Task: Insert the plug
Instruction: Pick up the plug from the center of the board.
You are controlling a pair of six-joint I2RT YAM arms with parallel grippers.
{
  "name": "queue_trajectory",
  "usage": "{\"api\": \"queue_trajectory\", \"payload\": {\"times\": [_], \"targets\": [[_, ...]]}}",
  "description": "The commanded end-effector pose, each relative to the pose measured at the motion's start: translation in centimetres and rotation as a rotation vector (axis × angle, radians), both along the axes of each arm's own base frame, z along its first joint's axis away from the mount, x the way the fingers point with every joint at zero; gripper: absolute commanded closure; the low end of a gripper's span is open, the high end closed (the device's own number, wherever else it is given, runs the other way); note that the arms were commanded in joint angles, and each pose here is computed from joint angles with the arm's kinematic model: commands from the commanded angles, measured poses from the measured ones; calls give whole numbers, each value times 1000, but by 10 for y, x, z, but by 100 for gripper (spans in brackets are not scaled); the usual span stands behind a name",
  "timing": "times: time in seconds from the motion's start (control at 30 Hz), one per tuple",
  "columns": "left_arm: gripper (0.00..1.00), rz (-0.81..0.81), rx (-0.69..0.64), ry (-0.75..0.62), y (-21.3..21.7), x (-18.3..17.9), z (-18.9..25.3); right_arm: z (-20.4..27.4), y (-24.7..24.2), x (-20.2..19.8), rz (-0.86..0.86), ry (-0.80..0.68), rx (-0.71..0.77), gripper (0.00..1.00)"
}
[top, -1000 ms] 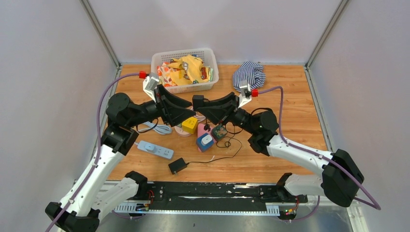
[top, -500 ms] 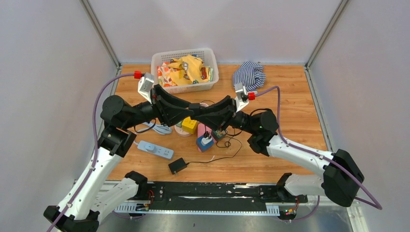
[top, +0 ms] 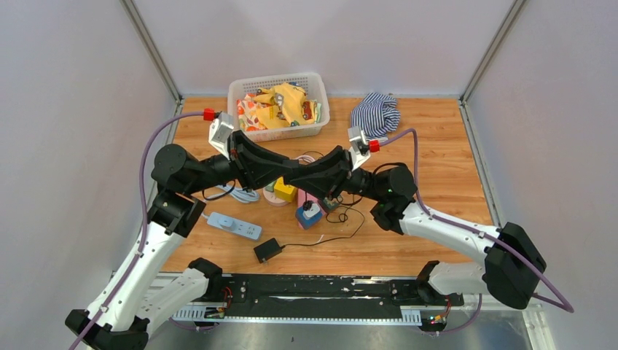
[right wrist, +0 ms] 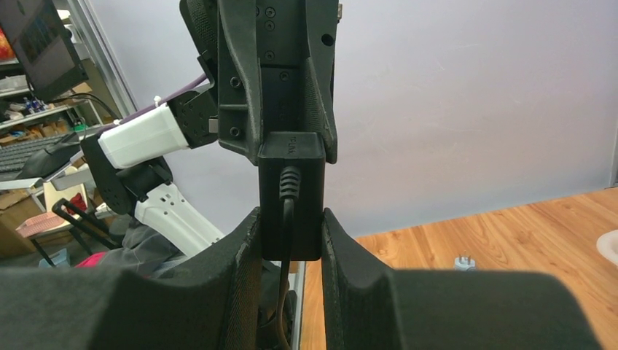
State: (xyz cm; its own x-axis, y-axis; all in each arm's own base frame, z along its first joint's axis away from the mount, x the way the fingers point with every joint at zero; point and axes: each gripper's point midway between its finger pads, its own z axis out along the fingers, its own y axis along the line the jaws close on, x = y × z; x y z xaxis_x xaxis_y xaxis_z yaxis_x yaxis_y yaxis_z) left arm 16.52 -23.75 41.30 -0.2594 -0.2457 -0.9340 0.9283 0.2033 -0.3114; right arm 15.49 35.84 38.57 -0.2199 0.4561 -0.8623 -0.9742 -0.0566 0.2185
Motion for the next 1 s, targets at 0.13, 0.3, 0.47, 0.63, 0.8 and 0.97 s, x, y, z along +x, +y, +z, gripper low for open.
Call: {"api": "queue_trajectory", "payload": {"times": [0.13, 0.3, 0.47, 0.63, 0.8, 0.97], "targets": [[100, -44, 12, -64, -2, -12, -3, -14, -7, 10, -143, -120, -217, 41], [100, 5, 37, -85, -1, 0, -20, -23, -33, 17, -264, -203, -423, 25], [100, -11, 78, -63, -7, 7, -43, -33, -43, 4, -178, -244, -621, 24], [100, -43, 101, -73, -14, 4, -54, -33, -41, -4, -87, -249, -716, 30], [100, -73, 115, -93, -17, -1, -60, -35, -31, -13, 24, -260, -734, 36], [100, -78, 124, -95, -18, -2, -67, -39, -27, -11, 45, -249, -764, 45]]}}
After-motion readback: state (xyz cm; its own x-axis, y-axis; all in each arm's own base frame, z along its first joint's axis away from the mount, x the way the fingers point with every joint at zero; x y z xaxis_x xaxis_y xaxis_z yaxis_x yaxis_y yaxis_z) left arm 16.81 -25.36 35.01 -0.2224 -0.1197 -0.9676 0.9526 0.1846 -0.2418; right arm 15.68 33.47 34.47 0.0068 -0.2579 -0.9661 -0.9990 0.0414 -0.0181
